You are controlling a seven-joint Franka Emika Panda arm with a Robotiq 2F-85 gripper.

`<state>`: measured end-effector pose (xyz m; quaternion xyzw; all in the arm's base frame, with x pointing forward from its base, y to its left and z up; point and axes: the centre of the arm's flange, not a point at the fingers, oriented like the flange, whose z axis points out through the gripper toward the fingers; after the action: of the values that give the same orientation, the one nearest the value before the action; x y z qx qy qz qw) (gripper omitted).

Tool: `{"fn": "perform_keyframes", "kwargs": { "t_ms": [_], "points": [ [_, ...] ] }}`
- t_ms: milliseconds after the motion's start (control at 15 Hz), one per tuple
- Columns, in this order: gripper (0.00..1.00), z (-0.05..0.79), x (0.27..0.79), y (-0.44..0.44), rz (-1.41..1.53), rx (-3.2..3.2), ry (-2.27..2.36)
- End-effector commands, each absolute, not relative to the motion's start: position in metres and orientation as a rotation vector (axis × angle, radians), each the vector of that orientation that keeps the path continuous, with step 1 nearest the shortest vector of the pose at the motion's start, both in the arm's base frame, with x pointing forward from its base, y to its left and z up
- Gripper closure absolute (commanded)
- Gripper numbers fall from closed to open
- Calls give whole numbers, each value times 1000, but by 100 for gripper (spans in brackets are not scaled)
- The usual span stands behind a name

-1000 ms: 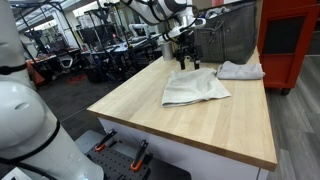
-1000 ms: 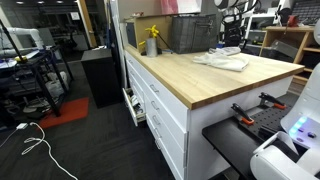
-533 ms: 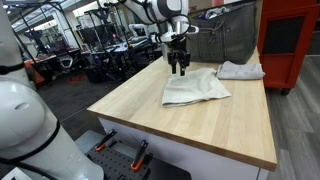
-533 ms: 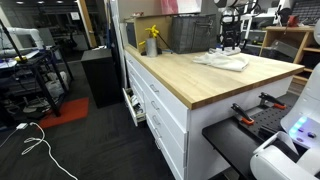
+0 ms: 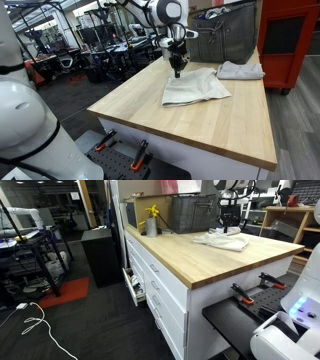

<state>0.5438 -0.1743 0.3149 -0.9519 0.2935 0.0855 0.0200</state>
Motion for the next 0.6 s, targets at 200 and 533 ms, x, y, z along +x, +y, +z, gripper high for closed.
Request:
{"fn": "perform_keyframes", "kwargs": {
  "t_ms": [200,533],
  "points": [
    [100,273,513,-187,275,-2942,986],
    [100,250,489,-189,348,-2932,979]
  ]
}}
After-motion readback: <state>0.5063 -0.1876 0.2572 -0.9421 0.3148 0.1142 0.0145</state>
